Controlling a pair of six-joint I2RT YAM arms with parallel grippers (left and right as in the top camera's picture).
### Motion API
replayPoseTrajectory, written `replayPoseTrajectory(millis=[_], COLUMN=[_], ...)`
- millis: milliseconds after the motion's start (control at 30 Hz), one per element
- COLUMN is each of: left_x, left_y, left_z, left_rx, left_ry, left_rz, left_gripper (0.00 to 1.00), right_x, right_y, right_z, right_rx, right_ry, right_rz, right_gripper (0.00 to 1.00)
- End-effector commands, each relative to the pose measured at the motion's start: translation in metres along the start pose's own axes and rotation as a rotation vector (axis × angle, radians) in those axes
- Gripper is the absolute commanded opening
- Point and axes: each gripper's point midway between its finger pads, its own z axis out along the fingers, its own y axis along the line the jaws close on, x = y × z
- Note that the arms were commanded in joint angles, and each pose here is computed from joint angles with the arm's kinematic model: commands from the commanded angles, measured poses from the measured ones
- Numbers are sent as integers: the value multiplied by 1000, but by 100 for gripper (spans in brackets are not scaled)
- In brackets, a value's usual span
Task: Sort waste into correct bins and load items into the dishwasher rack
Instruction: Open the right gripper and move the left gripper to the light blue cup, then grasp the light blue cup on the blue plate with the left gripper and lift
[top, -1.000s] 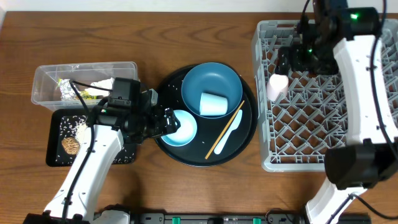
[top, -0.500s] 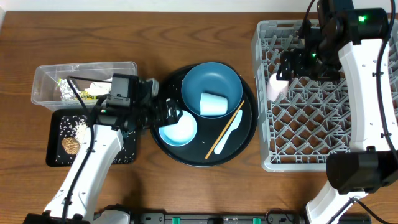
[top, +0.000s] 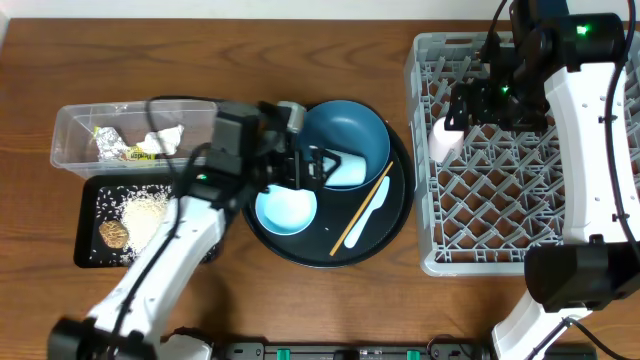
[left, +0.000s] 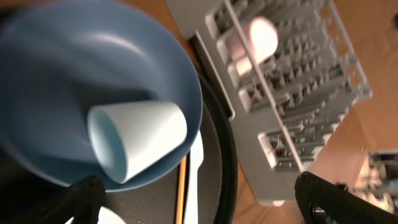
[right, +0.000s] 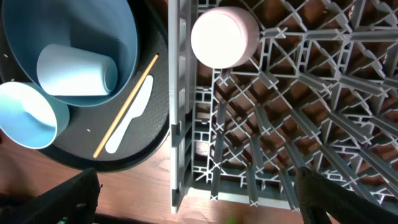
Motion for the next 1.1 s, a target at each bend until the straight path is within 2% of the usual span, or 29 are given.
replayPoseTrajectory(millis=[0,167,433,667,933,1067], left_x=[9,22,28,29,29,35], left_y=[15,42,55,54,33,39], left_z=[20,42,57,61,73,80], left_rx=[-39,-96,-101,-96,-54,-82], left_ry=[47,96,116,122,111,126], left_rz=[28,-11,-24,-19,46,43], left_gripper=[83,81,81,80,81,80], right_x=[0,0,0,0,0,0], right_y=[0,0,0,0,0,0], right_z=[-7,-7,-7,-7,-7,-7], right_rx=[-11,-11,-11,-11,-11,-10], right_ry=[-17,-16,-16,-17,-15,-15], right_rz=[0,0,0,0,0,0], right_gripper=[95,95,95,96,96,96])
